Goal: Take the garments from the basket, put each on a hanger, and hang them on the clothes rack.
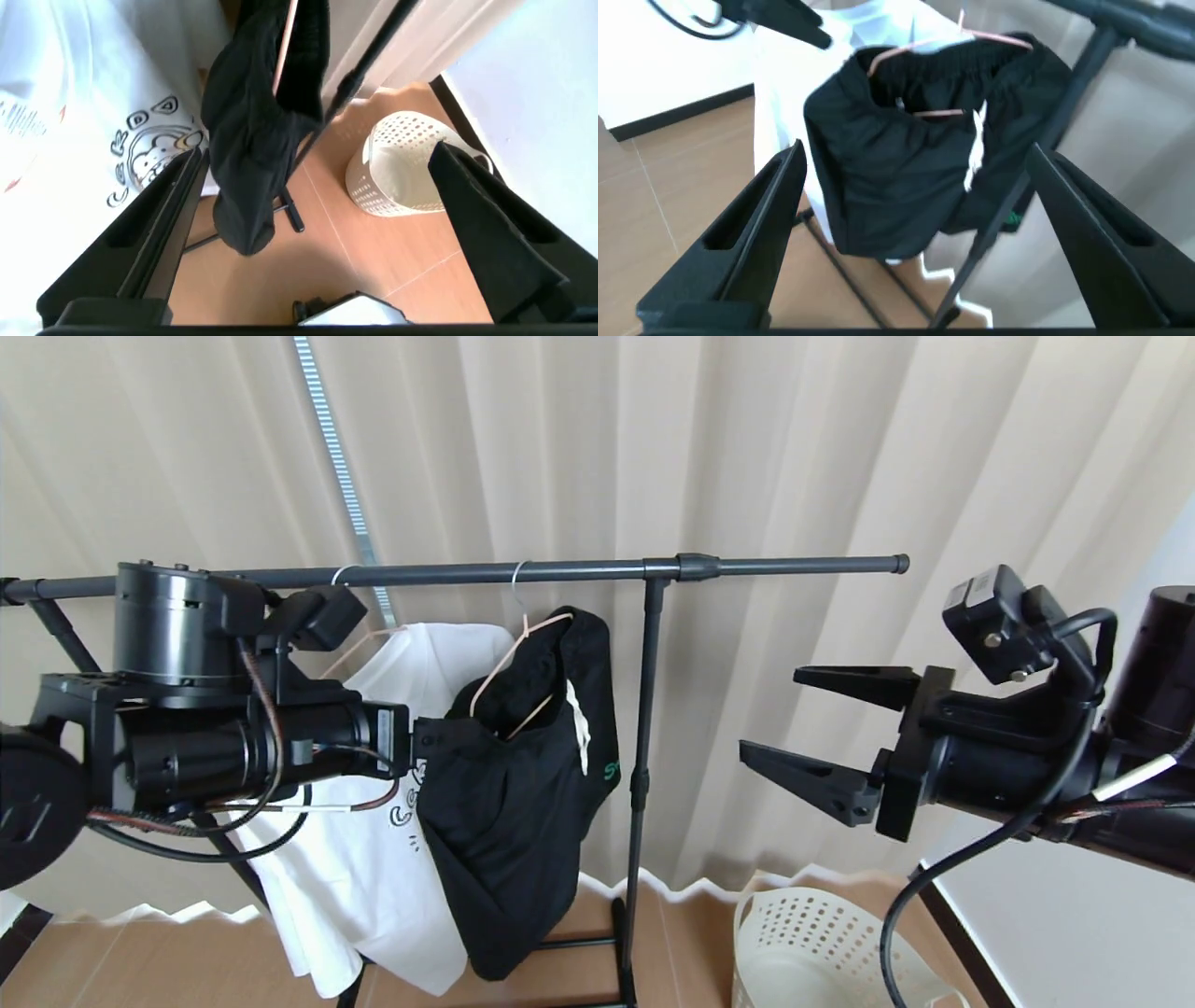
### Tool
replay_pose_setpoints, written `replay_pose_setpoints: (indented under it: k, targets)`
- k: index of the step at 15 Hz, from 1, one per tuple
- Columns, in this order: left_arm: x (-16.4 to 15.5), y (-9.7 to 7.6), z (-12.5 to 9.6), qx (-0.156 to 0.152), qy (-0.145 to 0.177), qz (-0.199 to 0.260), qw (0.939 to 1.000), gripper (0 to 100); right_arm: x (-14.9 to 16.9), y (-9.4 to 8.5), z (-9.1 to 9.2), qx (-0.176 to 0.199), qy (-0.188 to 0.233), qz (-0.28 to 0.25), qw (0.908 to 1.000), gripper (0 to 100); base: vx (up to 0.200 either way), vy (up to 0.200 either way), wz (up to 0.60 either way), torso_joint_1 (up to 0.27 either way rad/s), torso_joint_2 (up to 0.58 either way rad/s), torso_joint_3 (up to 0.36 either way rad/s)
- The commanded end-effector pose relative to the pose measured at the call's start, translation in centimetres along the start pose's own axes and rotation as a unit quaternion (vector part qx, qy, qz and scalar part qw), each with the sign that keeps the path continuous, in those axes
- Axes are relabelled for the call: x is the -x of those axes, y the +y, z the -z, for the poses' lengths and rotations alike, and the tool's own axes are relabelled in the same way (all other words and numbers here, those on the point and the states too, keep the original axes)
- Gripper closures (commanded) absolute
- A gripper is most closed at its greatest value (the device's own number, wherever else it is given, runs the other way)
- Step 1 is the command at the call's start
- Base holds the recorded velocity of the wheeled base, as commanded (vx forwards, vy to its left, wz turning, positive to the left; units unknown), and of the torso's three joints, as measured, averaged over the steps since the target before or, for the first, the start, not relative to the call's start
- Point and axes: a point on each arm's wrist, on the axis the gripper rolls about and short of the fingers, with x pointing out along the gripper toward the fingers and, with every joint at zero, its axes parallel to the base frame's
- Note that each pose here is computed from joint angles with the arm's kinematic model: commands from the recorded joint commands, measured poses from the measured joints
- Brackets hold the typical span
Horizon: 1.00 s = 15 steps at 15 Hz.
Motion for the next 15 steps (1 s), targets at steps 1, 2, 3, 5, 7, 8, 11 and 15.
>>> replay_pose_setpoints:
  k: [1, 2, 3, 5, 7, 8, 11, 15]
  targets:
    - [5.1, -0.8, 2.3, -0.006, -0.02, 0.007, 0.9998, 0, 5.2, 1.4, -2.4, -0.011, -0.029, 0.058, 0.9978, 0, 0.0, 0.0, 0.0, 0.0, 0.0, 0.0]
    - [5.7, -0.8, 2.7, -0.007, -0.021, 0.007, 0.9997, 0, 5.8, 1.6, -2.2, -0.014, -0.029, 0.058, 0.9978, 0, 0.0, 0.0, 0.0, 0.0, 0.0, 0.0]
    - [7.4, -0.9, 4.1, -0.008, -0.024, 0.007, 0.9996, 0, 7.0, 2.0, -1.2, -0.025, -0.024, 0.06, 0.9976, 0, 0.0, 0.0, 0.0, 0.0, 0.0, 0.0]
    - [9.5, -1.2, 5.5, -0.017, -0.037, 0.011, 0.9991, 0, 8.4, 2.7, -0.2, -0.026, -0.023, 0.067, 0.9971, 0, 0.0, 0.0, 0.0, 0.0, 0.0, 0.0]
    - [11.5, -1.2, 8.4, -0.036, -0.038, 0.01, 0.9986, 0, 10.3, 4.0, 2.0, -0.037, -0.013, 0.07, 0.9968, 0, 0.0, 0.0, 0.0, 0.0, 0.0, 0.0]
    - [12.3, -1.1, 10.3, -0.041, -0.03, 0.012, 0.9986, 0, 11.1, 4.6, 3.5, -0.038, 0.001, 0.074, 0.9966, 0, 0.0, 0.0, 0.0, 0.0, 0.0, 0.0]
    - [14.1, -0.5, 17.8, -0.038, 0.012, 0.008, 0.9992, 0, 13.2, 5.8, 8.0, -0.044, 0.041, 0.063, 0.9962, 0, 0.0, 0.0, 0.0, 0.0, 0.0, 0.0]
    - [16.7, -0.4, 22.5, -0.043, -0.001, 0.011, 0.999, 0, 14.6, 6.5, 10.4, -0.053, 0.053, 0.064, 0.9952, 0, 0.0, 0.0, 0.0, 0.0, 0.0, 0.0]
